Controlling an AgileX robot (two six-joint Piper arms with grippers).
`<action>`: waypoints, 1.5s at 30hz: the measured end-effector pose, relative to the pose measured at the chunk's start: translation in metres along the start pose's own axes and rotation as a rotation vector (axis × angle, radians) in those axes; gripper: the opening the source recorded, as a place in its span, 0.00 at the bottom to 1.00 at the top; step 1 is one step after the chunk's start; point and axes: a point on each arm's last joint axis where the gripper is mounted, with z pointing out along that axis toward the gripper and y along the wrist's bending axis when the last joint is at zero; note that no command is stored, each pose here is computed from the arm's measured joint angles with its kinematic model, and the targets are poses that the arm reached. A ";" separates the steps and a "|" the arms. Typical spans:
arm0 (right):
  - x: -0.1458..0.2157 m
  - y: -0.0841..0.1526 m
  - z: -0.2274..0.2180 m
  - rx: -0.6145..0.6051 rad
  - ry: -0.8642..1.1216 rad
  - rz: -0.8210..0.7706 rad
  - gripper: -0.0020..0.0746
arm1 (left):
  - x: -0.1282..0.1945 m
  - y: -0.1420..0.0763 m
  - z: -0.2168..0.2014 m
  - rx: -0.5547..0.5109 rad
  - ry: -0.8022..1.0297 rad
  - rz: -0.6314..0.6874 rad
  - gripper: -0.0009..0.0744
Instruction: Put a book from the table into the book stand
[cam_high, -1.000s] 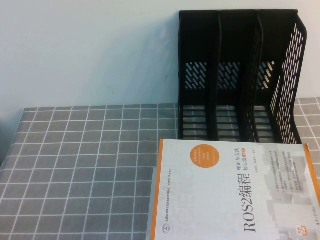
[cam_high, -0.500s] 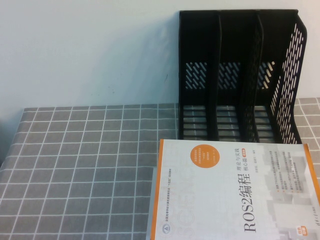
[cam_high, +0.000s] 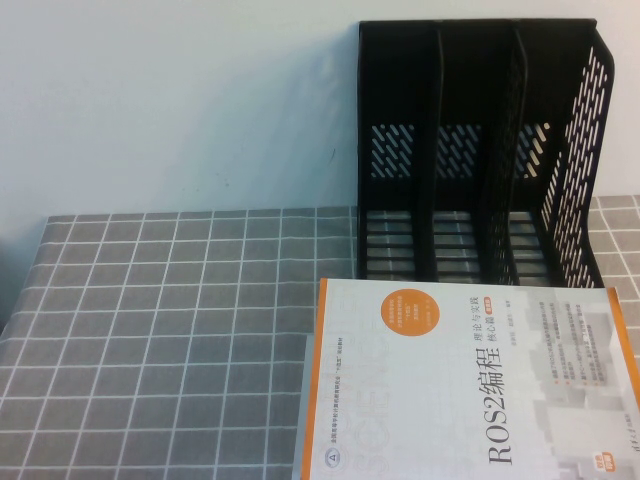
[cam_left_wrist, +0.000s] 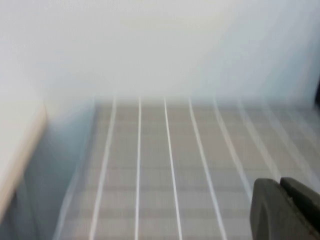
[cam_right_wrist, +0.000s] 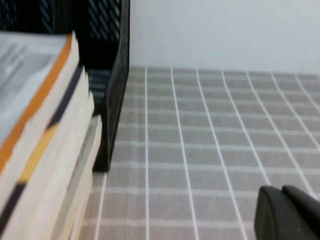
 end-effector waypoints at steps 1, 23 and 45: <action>-0.004 0.000 0.000 0.001 -0.047 0.000 0.02 | -0.005 0.000 0.000 0.000 -0.054 0.000 0.01; -0.082 -0.001 -0.052 0.013 -1.132 -0.007 0.02 | -0.063 0.004 -0.024 -0.017 -0.724 -0.080 0.01; -0.149 -0.011 -0.060 0.014 -0.450 -0.076 0.02 | -0.119 -0.013 -0.010 0.044 -0.088 -0.115 0.01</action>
